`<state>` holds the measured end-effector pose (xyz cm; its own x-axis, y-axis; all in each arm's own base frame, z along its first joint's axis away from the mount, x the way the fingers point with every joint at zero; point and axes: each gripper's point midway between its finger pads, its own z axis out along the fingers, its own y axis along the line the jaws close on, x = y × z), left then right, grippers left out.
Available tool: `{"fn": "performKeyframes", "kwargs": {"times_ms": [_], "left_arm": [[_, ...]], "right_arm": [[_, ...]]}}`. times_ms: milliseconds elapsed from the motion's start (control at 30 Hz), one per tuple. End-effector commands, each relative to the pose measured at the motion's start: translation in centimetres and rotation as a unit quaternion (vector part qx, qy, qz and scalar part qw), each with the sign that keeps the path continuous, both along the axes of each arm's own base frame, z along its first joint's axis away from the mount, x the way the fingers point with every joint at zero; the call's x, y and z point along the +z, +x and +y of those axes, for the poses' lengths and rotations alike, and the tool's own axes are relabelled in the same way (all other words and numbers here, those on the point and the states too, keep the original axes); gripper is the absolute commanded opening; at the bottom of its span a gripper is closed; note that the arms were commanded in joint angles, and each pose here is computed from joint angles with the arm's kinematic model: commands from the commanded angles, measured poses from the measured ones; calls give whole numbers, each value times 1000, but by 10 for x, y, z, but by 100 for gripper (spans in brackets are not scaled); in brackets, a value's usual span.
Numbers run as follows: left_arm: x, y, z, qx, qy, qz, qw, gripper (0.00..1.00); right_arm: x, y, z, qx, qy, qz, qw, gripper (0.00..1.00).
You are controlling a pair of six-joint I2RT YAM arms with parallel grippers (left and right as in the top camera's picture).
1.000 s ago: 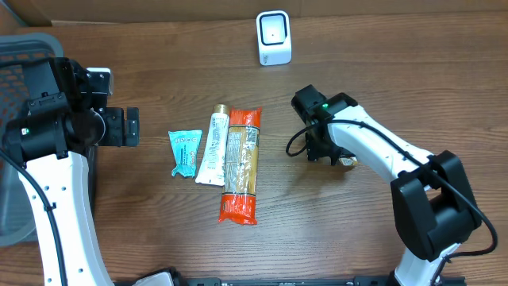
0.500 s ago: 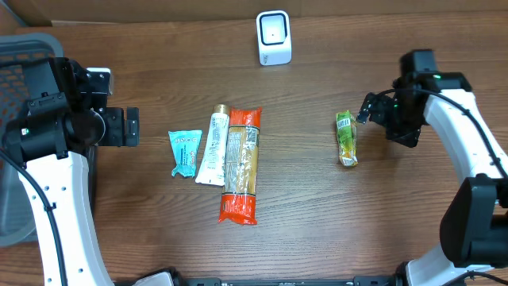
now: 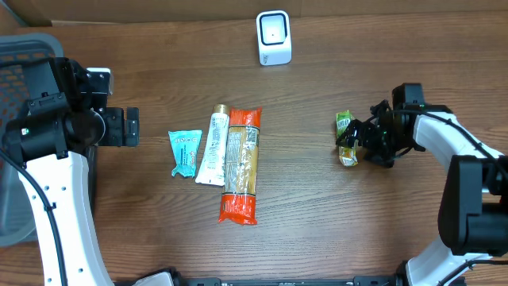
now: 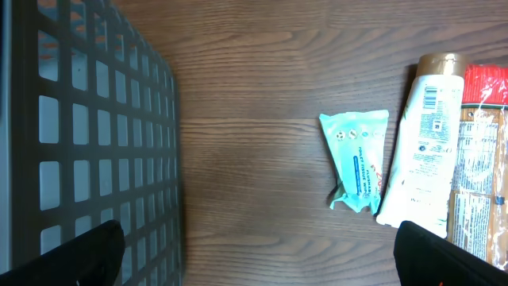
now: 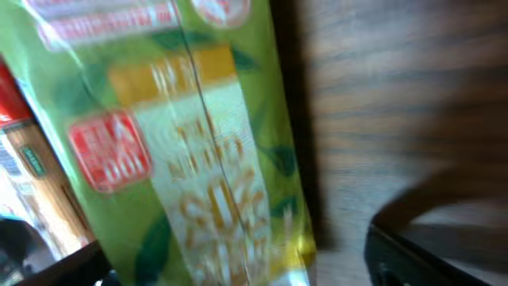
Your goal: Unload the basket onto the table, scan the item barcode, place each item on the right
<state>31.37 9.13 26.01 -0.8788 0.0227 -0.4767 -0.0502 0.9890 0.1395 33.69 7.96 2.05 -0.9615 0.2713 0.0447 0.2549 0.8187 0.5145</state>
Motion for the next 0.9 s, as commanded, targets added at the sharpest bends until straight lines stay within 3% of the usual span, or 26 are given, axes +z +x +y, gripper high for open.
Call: {"fn": "performKeyframes", "kwargs": {"times_ms": [0,100,300,400,567,700,867], "left_arm": [[4,0,0,-7,2,-6,1000,100],[4,0,0,-7,2,-6,1000,100],[4,0,0,-7,2,-6,1000,100],[4,0,0,-7,2,-6,1000,100],[4,0,0,-7,2,-6,1000,100],[4,0,0,-7,2,-6,1000,100],[4,0,0,-7,2,-6,1000,100]], "right_arm": [[-9,-4,13,12,30,5,999,83],[-17,-6,15,2,39,20,999,68],[-20,-7,18,4,50,26,998,18],[-17,-3,18,5,50,21,999,6],[5,8,6,7,-7,15,1000,4],[33,16,-16,8,-145,9,989,4],[63,13,-41,-11,-377,-3,926,4]]}}
